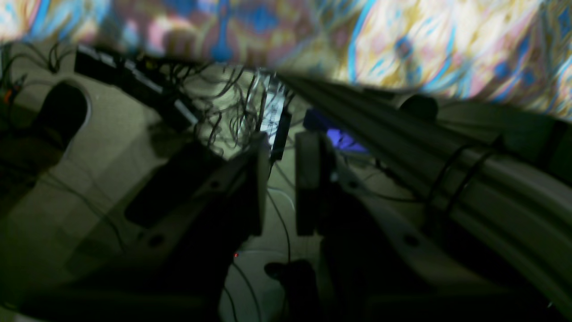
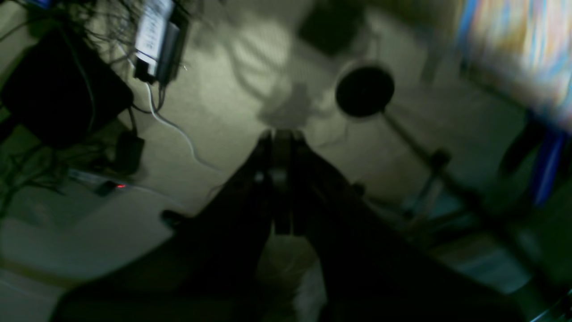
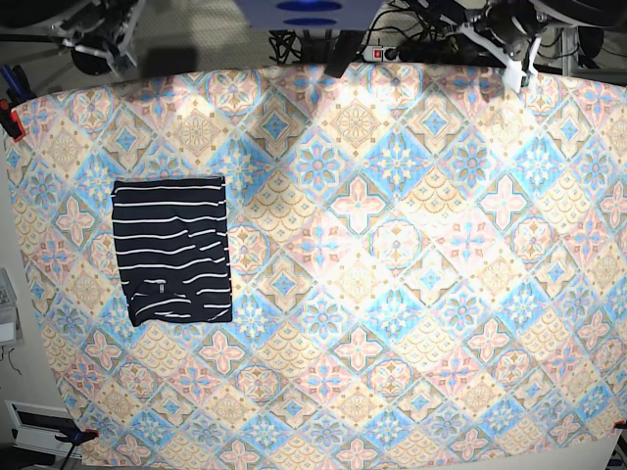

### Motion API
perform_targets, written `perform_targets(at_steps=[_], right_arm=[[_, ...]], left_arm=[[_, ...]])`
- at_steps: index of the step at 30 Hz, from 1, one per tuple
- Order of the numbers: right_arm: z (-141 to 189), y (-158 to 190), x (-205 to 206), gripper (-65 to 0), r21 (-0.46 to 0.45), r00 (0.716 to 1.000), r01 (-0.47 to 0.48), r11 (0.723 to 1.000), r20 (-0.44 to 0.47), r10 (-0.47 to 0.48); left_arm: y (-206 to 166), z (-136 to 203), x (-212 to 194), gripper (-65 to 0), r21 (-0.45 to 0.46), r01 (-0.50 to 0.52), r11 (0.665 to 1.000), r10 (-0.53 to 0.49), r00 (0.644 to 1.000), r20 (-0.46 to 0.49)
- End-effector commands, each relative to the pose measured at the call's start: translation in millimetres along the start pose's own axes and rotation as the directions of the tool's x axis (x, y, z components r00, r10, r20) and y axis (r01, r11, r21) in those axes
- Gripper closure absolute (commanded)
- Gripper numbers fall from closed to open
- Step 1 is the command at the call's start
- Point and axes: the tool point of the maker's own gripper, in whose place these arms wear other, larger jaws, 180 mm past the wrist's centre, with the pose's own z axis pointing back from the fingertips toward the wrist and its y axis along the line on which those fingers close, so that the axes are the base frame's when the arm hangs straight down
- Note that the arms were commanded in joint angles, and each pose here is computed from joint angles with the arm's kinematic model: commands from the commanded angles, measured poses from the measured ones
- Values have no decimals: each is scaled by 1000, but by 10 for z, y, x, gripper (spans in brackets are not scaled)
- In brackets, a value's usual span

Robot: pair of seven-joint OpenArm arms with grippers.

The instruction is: Fold the T-shirt properly

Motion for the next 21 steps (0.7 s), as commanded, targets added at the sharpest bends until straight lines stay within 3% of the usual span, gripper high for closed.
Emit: perform_targets(at_steps=[1, 6, 10, 12, 16, 21], right_arm=[[31, -40, -72, 0, -11, 1000, 12, 1000, -11, -12], [-145, 133, -493, 0, 51, 989, 96, 994, -117, -89], [-341, 354, -942, 0, 120, 959, 185, 975, -239, -152], [-479, 403, -977, 0, 141, 949, 227, 964, -254, -186], [-746, 590, -1119, 0, 197, 919, 328, 924, -296, -262], [-1039, 759, -1084, 0, 250, 888, 424, 871, -306, -344]], left_arm=[[-2, 39, -42, -94, -2, 6, 1000, -6, 1000, -6], [-37, -55, -339, -94, -7, 10, 1000, -11, 995, -94], [93, -237, -680, -94, 43, 6, 999, 2, 982, -187], [142, -367, -774, -94, 62, 13, 998, -1, 981, -196], [232, -715, -1144, -94, 83, 52, 995, -25, 956, -292], [288, -1098, -1391, -94, 88, 84, 993, -50, 939, -340]])
